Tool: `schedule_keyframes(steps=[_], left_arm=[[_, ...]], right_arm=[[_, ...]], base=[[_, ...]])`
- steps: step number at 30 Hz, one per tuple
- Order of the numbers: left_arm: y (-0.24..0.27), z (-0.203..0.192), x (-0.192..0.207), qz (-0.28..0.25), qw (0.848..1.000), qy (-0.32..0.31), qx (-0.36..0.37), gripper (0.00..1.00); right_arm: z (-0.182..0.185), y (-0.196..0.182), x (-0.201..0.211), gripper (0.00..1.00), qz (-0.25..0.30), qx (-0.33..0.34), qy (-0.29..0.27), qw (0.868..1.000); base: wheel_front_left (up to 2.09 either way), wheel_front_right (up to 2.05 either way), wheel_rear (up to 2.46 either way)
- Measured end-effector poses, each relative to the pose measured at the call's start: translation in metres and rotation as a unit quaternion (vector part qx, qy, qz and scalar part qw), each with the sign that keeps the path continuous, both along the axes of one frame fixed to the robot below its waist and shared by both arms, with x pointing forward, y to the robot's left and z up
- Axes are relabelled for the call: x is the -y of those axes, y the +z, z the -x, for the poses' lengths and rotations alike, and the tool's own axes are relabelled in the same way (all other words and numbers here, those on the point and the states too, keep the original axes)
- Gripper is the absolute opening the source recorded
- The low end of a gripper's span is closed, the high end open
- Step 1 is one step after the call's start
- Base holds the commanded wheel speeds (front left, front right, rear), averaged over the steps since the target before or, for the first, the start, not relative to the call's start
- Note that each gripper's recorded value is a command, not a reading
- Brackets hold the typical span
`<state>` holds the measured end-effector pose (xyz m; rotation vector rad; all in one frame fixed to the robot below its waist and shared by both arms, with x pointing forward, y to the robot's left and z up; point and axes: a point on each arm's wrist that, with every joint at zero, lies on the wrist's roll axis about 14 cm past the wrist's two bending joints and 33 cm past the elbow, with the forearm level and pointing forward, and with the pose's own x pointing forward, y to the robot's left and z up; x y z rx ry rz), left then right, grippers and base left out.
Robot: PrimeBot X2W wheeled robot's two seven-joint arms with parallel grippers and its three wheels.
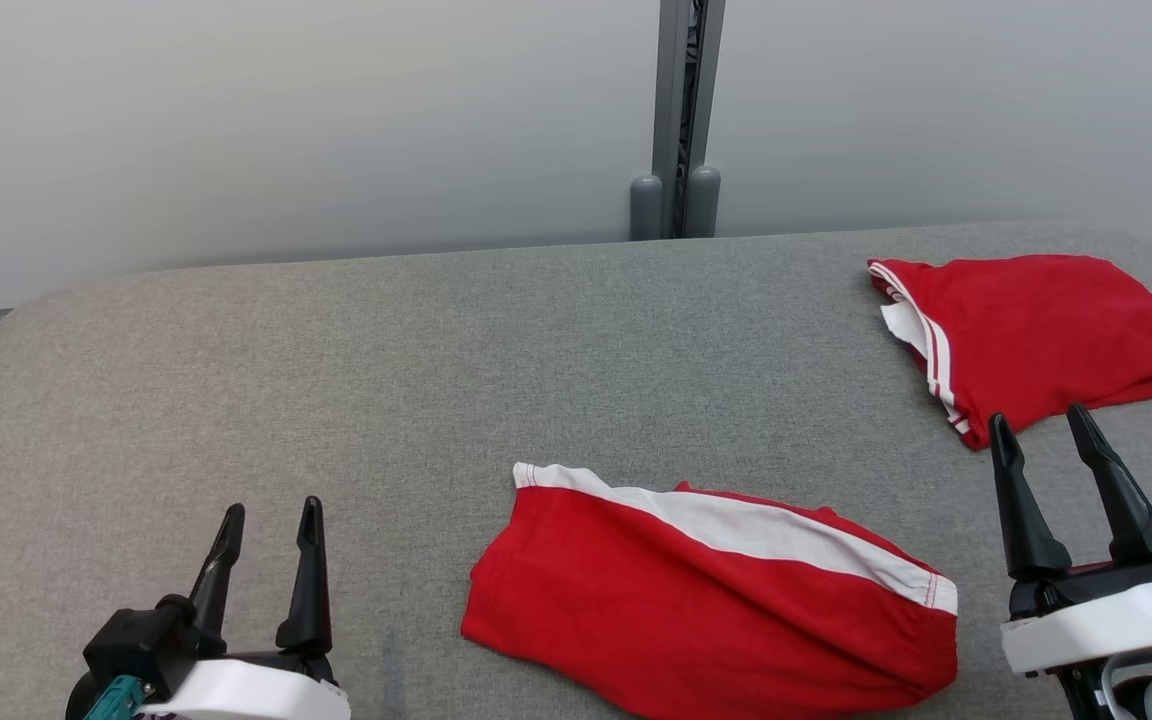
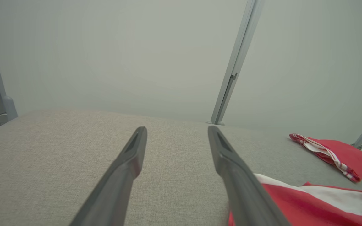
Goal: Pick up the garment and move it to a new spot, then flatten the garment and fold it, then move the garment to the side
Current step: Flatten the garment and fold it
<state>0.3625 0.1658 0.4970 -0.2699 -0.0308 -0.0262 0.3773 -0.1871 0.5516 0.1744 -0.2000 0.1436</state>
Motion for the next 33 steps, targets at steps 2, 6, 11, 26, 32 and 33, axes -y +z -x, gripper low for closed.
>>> schedule_keyframes(steps=[2, 6, 11, 26, 32, 33], left_arm=[[0.0, 0.0, -0.002, -0.001, 1.0, 0.003, 0.001, 1.0], [0.003, -0.002, -0.004, -0.003, 1.0, 0.007, 0.006, 1.0], [0.005, -0.003, -0.002, -0.001, 1.0, 0.004, 0.009, 1.0], [0.0, -0.003, 0.003, -0.001, 1.0, -0.005, 0.005, 1.0], [-0.005, -0.006, 0.012, -0.002, 1.0, -0.027, -0.006, 1.0], [-0.005, -0.007, 0.014, -0.003, 0.999, -0.031, -0.008, 1.0]], right_arm=[[0.0, 0.001, -0.001, 1.0, 0.0, 0.002, 0.002, 1.0], [0.0, 0.002, -0.002, 1.0, 0.001, 0.003, 0.003, 1.0], [0.002, 0.001, -0.002, 1.0, 0.0, 0.001, 0.003, 1.0], [0.004, -0.005, -0.001, 1.0, 0.0, -0.007, 0.001, 1.0], [0.005, -0.019, 0.006, 1.0, -0.007, -0.031, -0.005, 0.999], [0.007, -0.024, 0.007, 1.0, -0.009, -0.039, -0.005, 0.999]], base=[[0.0, 0.0, 0.0], [0.0, 0.0, 0.0], [0.0, 0.0, 0.0], [0.0, 0.0, 0.0], [0.0, 0.0, 0.0], [0.0, 0.0, 0.0]])
